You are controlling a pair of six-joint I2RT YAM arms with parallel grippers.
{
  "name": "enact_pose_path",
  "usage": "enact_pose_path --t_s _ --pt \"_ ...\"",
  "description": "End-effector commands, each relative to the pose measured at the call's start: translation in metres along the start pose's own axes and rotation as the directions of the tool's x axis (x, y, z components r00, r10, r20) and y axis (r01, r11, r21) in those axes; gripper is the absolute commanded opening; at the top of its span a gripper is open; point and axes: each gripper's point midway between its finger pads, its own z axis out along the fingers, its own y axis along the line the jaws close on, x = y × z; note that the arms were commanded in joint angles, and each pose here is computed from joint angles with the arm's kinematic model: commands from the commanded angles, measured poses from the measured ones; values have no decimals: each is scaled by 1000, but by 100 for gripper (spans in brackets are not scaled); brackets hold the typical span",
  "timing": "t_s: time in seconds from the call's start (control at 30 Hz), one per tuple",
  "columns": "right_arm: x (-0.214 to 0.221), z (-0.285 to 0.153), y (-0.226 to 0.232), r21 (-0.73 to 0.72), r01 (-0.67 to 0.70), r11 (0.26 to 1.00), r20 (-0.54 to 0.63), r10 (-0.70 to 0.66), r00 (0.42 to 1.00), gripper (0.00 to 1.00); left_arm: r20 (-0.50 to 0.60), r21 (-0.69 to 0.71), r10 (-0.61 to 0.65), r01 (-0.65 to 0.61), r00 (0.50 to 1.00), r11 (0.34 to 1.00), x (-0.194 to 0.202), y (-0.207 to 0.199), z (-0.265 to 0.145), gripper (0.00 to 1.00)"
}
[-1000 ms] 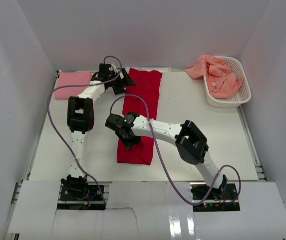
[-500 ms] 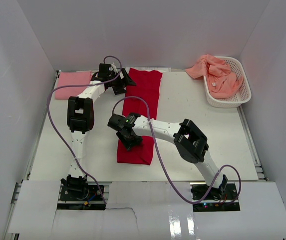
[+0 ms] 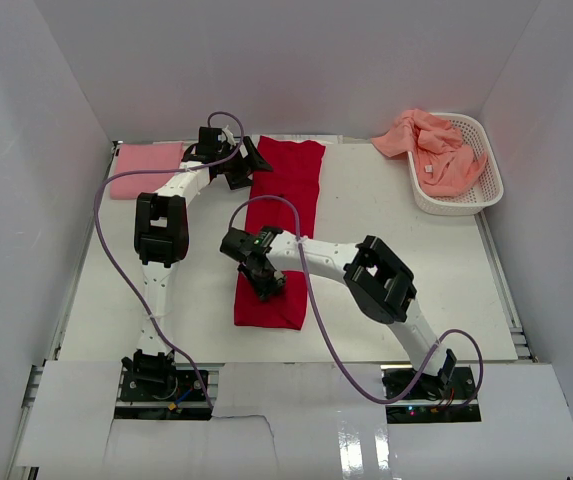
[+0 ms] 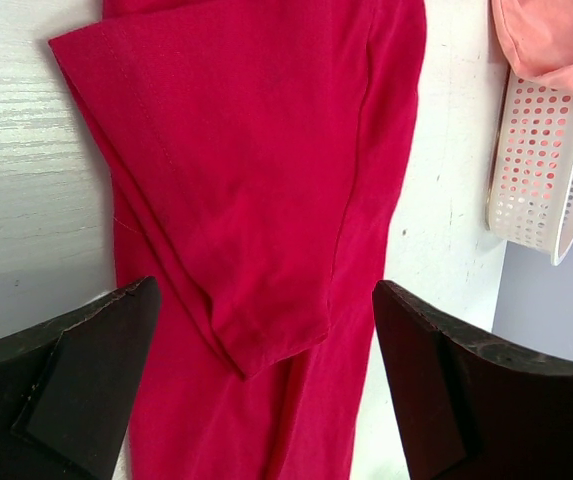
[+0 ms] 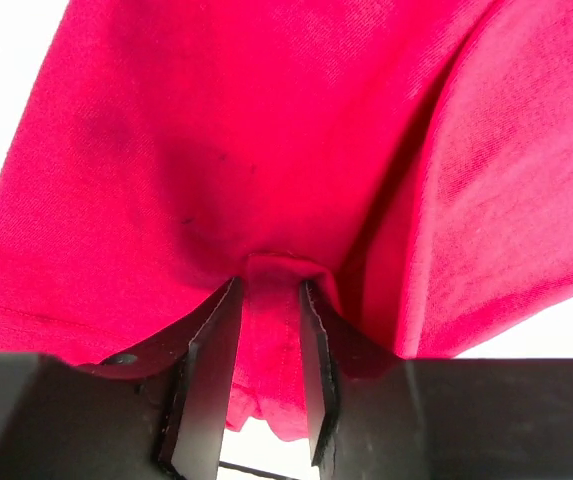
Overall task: Fold and stack the t-shirts
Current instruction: Rotate the tshirt 90 degrees
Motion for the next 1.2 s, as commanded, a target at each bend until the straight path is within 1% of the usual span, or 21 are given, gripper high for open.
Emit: enact_pose_path --t_s 0.0,0.13,0.2,0.27,0.43,0.47,0.63,0.77,0.9,1.03,1.17 --pt "0 3 -2 -13 -2 1000 8 2 1000 35 17 38 17 -18 1000 999 -9 -13 -11 98" --pt "-1 -2 -2 -17 -3 1000 21 3 1000 35 18 38 20 -20 1000 999 -9 -14 -12 98" --pt "-2 -3 -3 -13 -5 1000 26 5 1000 33 17 39 20 -21 1000 999 -8 -15 -12 98" --pt "-1 0 -4 -12 -8 1000 16 9 1000 29 16 39 19 -19 1000 999 -8 -14 -12 98" --pt "1 5 -5 -11 -11 1000 8 11 1000 10 16 39 19 -19 1000 999 -8 -14 -13 98" --pt "1 4 -5 -13 -11 1000 7 11 1000 8 15 38 18 -19 1000 999 -8 -13 -12 98" --pt "0 -6 -4 -28 -15 999 24 16 1000 8 14 37 17 -18 1000 999 -7 -13 -11 98" --pt "-2 -30 8 -93 -4 996 51 9 999 8 16 37 17 -18 1000 999 -8 -12 -12 98" --pt "6 -51 30 -195 36 980 49 -27 998 8 11 38 15 -15 1000 999 -7 -11 -11 98" --pt "15 -72 54 -304 83 949 55 -69 996 8 11 37 15 -16 1000 999 -6 -12 -11 98" --pt "28 -76 66 -374 101 922 18 -102 995 8 12 39 16 -16 1000 999 -7 -12 -12 98"
